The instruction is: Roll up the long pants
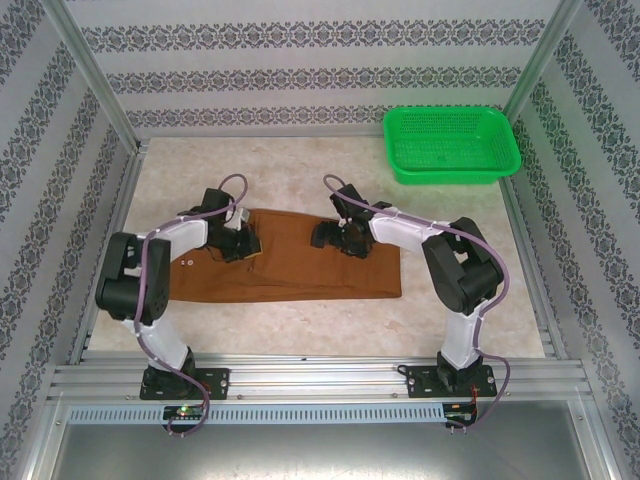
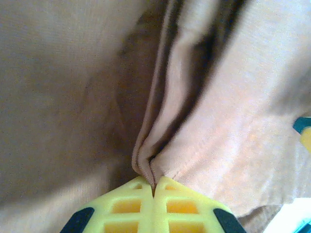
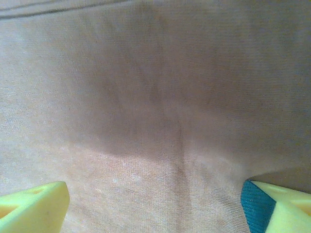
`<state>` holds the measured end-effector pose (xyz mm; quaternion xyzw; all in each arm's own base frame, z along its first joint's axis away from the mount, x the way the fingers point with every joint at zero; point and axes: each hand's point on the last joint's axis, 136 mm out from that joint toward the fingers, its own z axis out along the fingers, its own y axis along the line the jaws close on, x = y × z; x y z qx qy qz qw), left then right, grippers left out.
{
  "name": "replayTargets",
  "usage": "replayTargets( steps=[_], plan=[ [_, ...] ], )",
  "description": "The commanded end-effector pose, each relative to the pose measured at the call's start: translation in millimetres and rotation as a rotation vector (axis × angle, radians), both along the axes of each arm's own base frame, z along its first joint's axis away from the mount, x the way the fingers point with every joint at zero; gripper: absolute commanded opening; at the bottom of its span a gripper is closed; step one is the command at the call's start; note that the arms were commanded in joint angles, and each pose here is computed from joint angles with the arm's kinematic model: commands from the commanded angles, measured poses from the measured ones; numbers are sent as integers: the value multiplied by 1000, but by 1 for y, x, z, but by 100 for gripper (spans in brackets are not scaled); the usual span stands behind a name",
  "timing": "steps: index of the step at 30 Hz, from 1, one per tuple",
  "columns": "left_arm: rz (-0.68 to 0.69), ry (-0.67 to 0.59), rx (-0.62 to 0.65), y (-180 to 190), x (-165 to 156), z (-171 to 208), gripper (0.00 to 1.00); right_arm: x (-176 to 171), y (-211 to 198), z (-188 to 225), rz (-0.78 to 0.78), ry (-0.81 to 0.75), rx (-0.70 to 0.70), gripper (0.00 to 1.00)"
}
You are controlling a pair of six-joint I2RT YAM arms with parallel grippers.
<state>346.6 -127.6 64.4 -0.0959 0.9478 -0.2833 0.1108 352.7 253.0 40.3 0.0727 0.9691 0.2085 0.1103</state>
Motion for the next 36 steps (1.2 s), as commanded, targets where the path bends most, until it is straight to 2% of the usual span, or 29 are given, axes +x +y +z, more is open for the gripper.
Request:
replayTargets(
  steps=[1, 4, 8, 15, 19, 25, 31, 36],
  plan=[
    [10, -58, 98, 14, -13, 59, 0, 14, -25, 30, -84, -68, 36, 93],
    [44, -84, 153, 34, -22, 92, 0, 20, -50, 45, -129, -95, 33, 93],
    [148, -69, 244, 80, -35, 115, 0, 28, -74, 55, -168, -113, 28, 93],
    [384, 12, 280, 166, -73, 122, 0, 34, -86, 61, -185, -118, 44, 93],
    [455, 60, 358, 203, -87, 118, 0, 36, -83, 56, -179, -110, 59, 93],
    [551, 155, 424, 228, -91, 91, 0, 34, -75, 36, -153, -58, 70, 93],
    [701, 132, 467, 255, -112, 93, 0, 29, -80, 27, -141, -32, 36, 92],
    [759, 143, 444, 273, -112, 86, 0, 30, -78, 27, -128, -23, 29, 92]
  ],
)
